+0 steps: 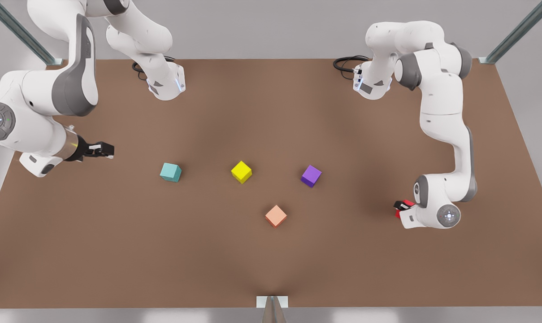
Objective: Pick up red wooden cube and pass to hand red wooden cube and place in blue wooden cube
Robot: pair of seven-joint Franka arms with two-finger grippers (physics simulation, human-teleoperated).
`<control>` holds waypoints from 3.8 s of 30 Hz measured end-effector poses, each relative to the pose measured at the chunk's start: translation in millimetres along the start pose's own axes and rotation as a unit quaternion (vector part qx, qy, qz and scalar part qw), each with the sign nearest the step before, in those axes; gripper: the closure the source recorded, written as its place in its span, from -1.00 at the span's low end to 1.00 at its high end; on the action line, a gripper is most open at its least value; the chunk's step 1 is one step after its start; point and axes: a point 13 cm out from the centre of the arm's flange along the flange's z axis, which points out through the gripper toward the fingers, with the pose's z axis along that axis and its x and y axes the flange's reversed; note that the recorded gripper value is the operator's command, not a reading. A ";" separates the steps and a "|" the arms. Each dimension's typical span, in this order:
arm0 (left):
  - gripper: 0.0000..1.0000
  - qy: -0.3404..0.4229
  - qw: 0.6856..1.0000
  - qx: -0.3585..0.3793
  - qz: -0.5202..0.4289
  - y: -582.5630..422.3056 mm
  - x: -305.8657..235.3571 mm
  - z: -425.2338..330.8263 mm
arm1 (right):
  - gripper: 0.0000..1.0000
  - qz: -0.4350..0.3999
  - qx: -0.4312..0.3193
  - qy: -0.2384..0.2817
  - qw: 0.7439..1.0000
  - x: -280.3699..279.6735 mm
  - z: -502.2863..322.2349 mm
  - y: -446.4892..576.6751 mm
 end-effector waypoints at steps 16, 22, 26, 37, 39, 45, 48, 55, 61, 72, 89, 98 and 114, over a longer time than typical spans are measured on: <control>-0.26 -0.091 0.981 0.171 -0.007 -143.9 -90.9 -125.9 | -1.00 -0.060 -0.065 0.025 0.996 -9.8 23.1 69.9; -0.27 -0.068 0.903 0.424 0.005 -382.6 -132.0 -199.8 | -1.00 -0.076 -0.431 0.178 0.881 -36.2 146.0 231.2; -0.27 -0.054 0.833 0.549 -0.051 -455.8 -161.3 -210.5 | -1.00 -0.105 -0.574 0.178 0.792 -53.0 157.8 325.7; -0.27 -0.081 0.742 0.646 -0.163 -467.1 -209.6 -236.6 | -1.00 -0.205 -0.619 -0.077 0.754 -120.3 173.7 395.3; -0.27 -0.086 0.742 0.645 -0.163 -468.1 -211.2 -234.5 | -1.00 -0.224 -0.609 -0.135 0.748 -137.9 174.3 393.9; -0.27 -0.094 0.741 0.646 -0.159 -478.9 -215.4 -230.2 | -1.00 -0.300 -0.579 -0.257 0.713 -168.6 168.9 415.3; -0.27 -0.098 0.734 0.652 -0.160 -490.7 -219.3 -232.4 | -1.00 -0.331 -0.572 -0.290 0.693 -166.7 173.8 434.4; -0.27 -0.114 0.730 0.653 -0.165 -490.3 -225.9 -233.2 | -1.00 -0.382 -0.552 -0.354 0.651 -165.9 176.2 448.9; -0.27 -0.121 0.730 0.652 -0.166 -488.3 -228.1 -232.7 | -1.00 -0.411 -0.537 -0.391 0.624 -164.8 178.9 449.7; -0.27 -0.129 0.728 0.653 -0.164 -499.1 -231.8 -234.8 | -1.00 -0.437 -0.513 -0.445 0.590 -170.7 175.8 451.3; -0.27 -0.147 0.725 0.652 -0.169 -515.8 -242.4 -241.9 | -0.36 -0.458 -0.498 -0.478 0.560 -170.2 178.4 473.6; -1.00 -0.152 0.722 0.653 -0.172 -508.5 -243.7 -243.2 | 0.18 -0.466 -0.489 -0.486 0.555 -171.3 176.1 473.3; -1.00 -0.184 0.959 0.212 -0.043 -242.5 -71.1 -375.3 | 0.17 -0.665 -0.237 -0.264 0.657 -96.1 177.2 169.7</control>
